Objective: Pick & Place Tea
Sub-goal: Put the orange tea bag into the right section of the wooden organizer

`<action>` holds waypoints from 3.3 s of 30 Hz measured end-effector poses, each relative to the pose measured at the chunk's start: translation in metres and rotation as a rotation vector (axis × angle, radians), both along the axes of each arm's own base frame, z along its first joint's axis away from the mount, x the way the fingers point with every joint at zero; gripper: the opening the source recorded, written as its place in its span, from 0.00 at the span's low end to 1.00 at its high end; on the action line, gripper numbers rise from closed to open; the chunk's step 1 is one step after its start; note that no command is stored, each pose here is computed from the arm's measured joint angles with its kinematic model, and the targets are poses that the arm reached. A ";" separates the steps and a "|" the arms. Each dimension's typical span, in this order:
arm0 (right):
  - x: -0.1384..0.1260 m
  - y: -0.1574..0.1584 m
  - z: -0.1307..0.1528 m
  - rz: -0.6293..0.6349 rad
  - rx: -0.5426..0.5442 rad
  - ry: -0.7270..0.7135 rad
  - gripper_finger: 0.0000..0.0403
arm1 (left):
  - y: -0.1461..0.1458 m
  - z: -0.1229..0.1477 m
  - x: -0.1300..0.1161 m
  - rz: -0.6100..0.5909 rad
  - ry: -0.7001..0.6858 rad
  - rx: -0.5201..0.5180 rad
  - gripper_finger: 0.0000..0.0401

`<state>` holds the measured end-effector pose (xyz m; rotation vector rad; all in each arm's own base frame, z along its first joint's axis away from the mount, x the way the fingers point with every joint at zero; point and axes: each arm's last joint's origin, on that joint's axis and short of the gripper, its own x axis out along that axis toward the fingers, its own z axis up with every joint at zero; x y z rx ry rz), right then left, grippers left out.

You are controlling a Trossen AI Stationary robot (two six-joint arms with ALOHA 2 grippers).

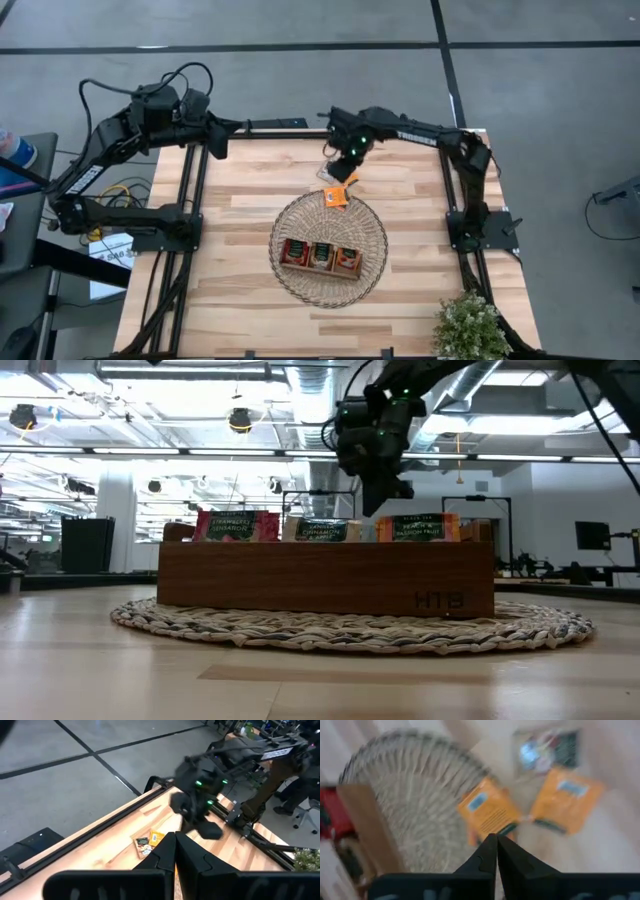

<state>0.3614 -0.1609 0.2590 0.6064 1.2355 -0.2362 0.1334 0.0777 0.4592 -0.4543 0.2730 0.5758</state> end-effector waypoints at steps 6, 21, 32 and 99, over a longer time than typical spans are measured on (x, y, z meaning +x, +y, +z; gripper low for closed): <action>0.007 0.030 -0.023 0.026 0.043 0.050 0.19 | 0.001 -0.002 0.004 -0.036 0.016 -0.005 0.00; 0.019 0.013 -0.083 -0.171 0.111 0.220 0.79 | 0.000 -0.004 0.004 -0.096 0.036 -0.021 0.00; 0.029 0.012 -0.112 -0.158 0.114 0.237 0.75 | -0.001 -0.004 0.004 -0.103 0.034 -0.024 0.00; 0.033 0.007 -0.039 -0.028 0.080 0.008 0.04 | -0.002 -0.005 0.004 -0.131 0.034 -0.033 0.00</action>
